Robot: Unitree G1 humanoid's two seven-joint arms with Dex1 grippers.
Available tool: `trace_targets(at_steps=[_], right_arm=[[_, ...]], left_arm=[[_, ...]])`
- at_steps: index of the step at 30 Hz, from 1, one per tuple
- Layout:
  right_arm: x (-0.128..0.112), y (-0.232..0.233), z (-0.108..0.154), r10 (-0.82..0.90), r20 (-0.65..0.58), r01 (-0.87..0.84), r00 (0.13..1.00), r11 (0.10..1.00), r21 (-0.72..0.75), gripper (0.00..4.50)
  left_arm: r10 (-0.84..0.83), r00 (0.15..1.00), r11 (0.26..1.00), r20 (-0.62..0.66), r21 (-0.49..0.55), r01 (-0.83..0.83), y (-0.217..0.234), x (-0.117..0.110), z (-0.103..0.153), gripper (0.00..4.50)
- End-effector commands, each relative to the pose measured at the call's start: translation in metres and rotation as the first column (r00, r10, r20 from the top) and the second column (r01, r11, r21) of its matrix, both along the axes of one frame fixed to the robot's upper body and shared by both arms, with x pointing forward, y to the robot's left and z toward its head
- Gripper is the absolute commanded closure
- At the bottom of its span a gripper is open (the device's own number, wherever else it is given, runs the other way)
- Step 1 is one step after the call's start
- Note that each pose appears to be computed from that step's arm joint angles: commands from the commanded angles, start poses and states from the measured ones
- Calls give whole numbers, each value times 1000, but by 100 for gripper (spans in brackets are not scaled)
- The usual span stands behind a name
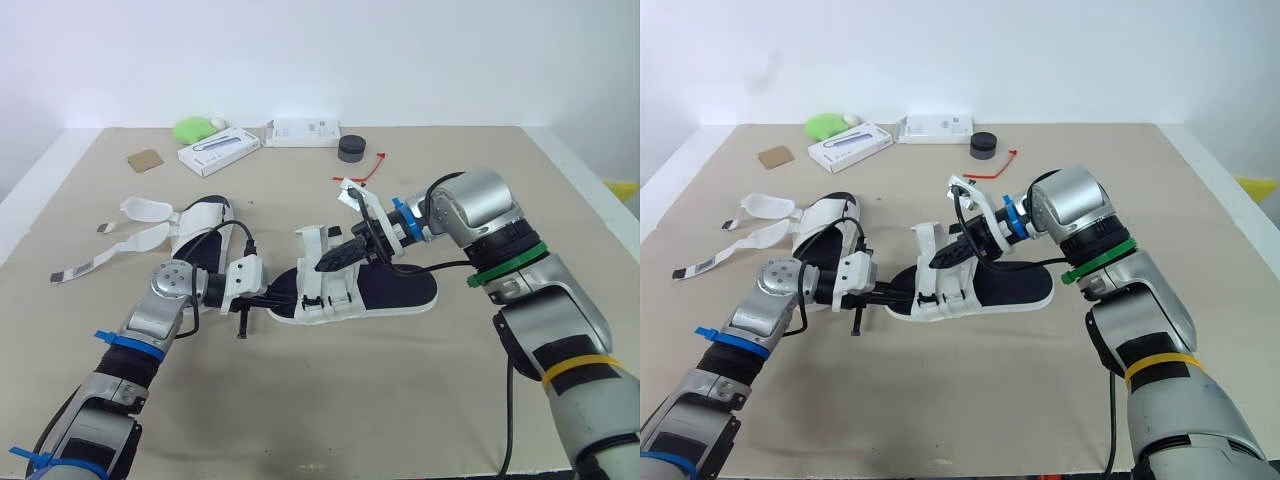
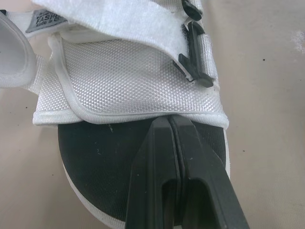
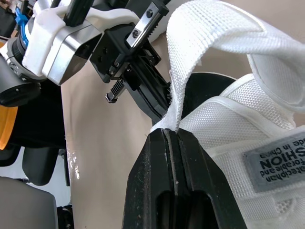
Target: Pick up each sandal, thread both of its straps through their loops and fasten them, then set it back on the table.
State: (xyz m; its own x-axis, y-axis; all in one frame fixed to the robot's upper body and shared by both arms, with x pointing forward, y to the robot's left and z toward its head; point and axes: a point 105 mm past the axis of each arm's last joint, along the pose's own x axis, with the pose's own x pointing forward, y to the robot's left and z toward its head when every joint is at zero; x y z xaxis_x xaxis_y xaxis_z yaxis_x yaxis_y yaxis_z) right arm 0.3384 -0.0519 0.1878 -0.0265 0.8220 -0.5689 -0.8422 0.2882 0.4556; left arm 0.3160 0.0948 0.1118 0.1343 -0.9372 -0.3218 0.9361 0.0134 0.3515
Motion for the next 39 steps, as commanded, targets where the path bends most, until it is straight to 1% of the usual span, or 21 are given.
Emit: trace_targets(at_steps=[1,5,8,9,13,19,23,27,30,35,39], right_arm=[[3,3,3,4,13,-4,1000,1000,-5,448],[7,2,-4,1,9,-1,1000,1000,-26,448],[11,2,-4,-3,4,3,1000,1000,-24,448],[12,1,-2,0,7,1,1000,1000,-22,448],[8,5,19,39,8,-39,999,998,38,448],[-1,11,22,77,-16,-76,997,996,56,448],[-2,10,10,58,-40,-56,998,998,37,448],[-3,9,5,35,-73,-32,997,999,40,448],[0,4,-8,-2,-100,5,995,1000,27,448],[6,-3,-26,-40,-91,39,995,999,-8,448],[8,-4,-34,-49,-86,48,995,999,-18,448]], left_arm=[[-20,999,999,-45,49,22,2,-7,-15,450],[-21,999,998,-45,50,23,1,-7,-15,450],[-21,999,998,-46,50,23,1,-7,-15,450],[-21,999,998,-46,50,23,1,-7,-15,450],[-18,999,998,-46,54,20,3,-7,-15,450],[-17,999,998,-46,57,20,4,-8,-15,450],[-20,999,998,-45,58,22,3,-7,-15,450],[-22,999,998,-46,58,24,3,-8,-16,450],[-25,998,998,-50,58,28,2,-10,-17,450],[-25,998,998,-50,57,28,2,-10,-17,450],[-25,998,998,-50,58,28,2,-10,-17,450]])
